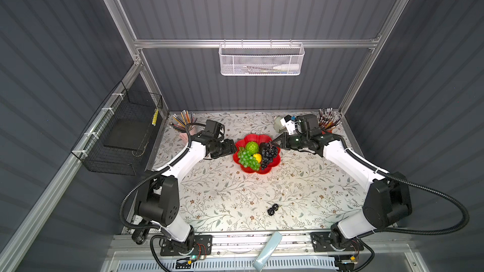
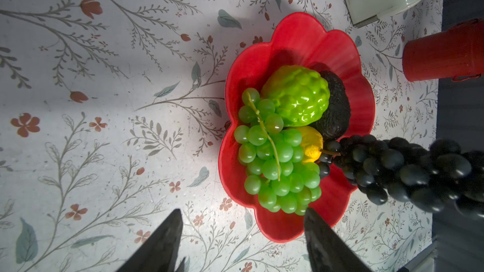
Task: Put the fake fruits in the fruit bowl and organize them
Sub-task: 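Lower the dark grapes into the bowl beside the avocado and open the right gripper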
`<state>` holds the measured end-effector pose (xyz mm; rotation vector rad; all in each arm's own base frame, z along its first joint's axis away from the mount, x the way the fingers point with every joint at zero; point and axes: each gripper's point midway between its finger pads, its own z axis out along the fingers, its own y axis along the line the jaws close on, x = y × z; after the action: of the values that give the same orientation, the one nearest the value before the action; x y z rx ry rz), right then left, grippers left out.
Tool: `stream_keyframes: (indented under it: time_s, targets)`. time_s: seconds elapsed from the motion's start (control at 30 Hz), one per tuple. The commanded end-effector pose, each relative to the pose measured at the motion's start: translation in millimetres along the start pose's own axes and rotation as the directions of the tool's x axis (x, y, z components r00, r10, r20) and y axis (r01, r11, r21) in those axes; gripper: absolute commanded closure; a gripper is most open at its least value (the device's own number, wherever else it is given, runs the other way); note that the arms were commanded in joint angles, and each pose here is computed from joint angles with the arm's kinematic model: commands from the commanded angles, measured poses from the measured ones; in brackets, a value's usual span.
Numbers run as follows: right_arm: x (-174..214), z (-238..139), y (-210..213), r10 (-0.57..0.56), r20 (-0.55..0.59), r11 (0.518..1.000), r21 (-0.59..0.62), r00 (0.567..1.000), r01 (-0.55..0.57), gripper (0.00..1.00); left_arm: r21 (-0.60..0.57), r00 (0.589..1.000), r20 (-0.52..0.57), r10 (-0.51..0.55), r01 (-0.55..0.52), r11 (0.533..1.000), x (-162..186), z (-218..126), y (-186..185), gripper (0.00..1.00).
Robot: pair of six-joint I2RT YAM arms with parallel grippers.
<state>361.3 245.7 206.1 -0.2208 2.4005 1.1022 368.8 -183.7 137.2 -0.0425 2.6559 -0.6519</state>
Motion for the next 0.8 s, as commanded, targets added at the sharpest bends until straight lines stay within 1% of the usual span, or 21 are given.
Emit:
stream_keyframes:
  time_s: [0.0, 0.13, 0.33, 0.5, 0.77]
  targets:
    - [-2, 9, -10, -0.05, 0.006, 0.999, 0.015, 0.999, 0.05, 1.0, 0.009, 1.0, 0.01, -0.014, 0.014, 1.0, -1, -5, -1, 0.27]
    - [-7, 19, -29, -0.051, -0.005, 0.997, 0.05, 0.999, 0.051, 1.0, 0.009, 1.0, 0.005, -0.014, 0.014, 1.0, -2, -3, -1, 0.27]
    - [-19, 33, -44, -0.088, -0.021, 0.991, 0.098, 0.996, 0.09, 1.0, 0.005, 1.0, 0.003, -0.015, 0.015, 1.0, -3, -1, -1, 0.27]
    - [-23, 49, -52, -0.092, -0.045, 0.991, 0.093, 0.995, 0.096, 1.0, 0.002, 1.0, -0.001, -0.017, 0.017, 1.0, -3, 0, 0, 0.27]
    - [-28, 69, -69, -0.091, -0.058, 0.988, 0.119, 0.994, 0.097, 1.0, 0.001, 1.0, 0.0, -0.018, 0.018, 1.0, -4, 2, 0, 0.26]
